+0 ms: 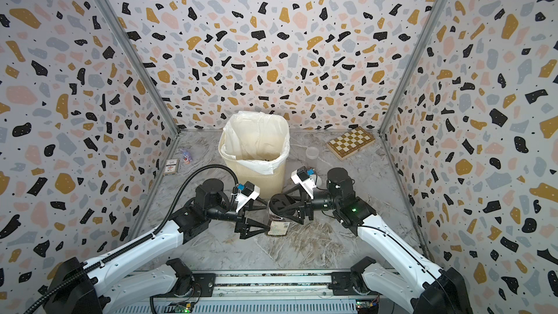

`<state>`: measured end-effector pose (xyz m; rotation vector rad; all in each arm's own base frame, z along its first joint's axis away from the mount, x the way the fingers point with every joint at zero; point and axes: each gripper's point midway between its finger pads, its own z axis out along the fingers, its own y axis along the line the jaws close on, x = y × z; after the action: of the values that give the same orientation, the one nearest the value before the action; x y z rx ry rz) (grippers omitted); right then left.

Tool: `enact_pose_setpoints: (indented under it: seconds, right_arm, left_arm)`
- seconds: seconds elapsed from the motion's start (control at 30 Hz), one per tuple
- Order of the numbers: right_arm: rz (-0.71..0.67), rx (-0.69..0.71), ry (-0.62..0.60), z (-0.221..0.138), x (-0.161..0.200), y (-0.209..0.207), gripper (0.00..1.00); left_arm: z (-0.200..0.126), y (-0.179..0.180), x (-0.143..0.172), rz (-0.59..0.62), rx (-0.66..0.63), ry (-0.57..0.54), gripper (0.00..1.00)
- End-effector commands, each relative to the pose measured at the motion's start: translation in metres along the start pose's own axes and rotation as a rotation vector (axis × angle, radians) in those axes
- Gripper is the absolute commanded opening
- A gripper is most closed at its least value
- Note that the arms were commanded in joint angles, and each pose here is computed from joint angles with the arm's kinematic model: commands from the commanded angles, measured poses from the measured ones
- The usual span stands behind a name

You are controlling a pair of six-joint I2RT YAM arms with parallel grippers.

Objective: Empty the moldy dried flower tea in the jars
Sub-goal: Pick up the jar from the center of the board.

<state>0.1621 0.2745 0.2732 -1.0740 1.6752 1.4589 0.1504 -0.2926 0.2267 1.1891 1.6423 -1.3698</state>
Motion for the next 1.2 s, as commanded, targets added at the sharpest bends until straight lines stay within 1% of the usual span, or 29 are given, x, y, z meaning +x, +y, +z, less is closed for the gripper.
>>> enact_pose_setpoints:
  seconds: [0.0, 0.13, 0.23, 0.43, 0.67, 0.97, 1.03, 1.07, 1.17]
  right_arm:
    - [-0.06, -0.029, -0.035, -0.001, -0.021, 0.013, 0.78]
    - [-0.045, -0.01, -0.024, 0.001, -0.015, 0.007, 0.78]
    - [-0.046, -0.006, -0.041, 0.001, -0.019, 0.007, 0.77]
    - [-0.03, 0.022, -0.087, 0.0, -0.028, 0.004, 0.77]
    - [-0.015, 0.019, -0.1, 0.008, -0.027, 0.006, 0.77]
    - [0.001, 0.018, -0.114, 0.014, -0.028, 0.004, 0.77]
    - [0.005, 0.016, -0.116, 0.015, -0.028, 0.004, 0.77]
    - [0.008, 0.015, -0.117, 0.015, -0.028, 0.004, 0.77]
    - [0.014, 0.012, -0.119, 0.015, -0.027, 0.004, 0.77]
  left_arm:
    - [0.0, 0.001, -0.017, 0.049, -0.02, -0.074, 0.99]
    - [0.0, -0.003, -0.015, 0.033, 0.008, -0.06, 0.99]
    - [0.001, -0.003, -0.012, 0.005, 0.019, -0.055, 0.99]
    - [0.0, -0.003, -0.01, -0.026, 0.008, -0.092, 0.99]
    - [-0.001, 0.006, -0.016, -0.046, -0.031, -0.178, 0.99]
    - [0.001, 0.003, -0.019, -0.058, -0.006, -0.194, 1.0]
    - [0.002, 0.004, -0.017, -0.068, -0.009, -0.185, 0.98]
    - [0.002, 0.004, -0.015, -0.067, -0.012, -0.181, 0.94]
    - [0.002, 0.005, -0.013, -0.071, -0.013, -0.171, 0.9]
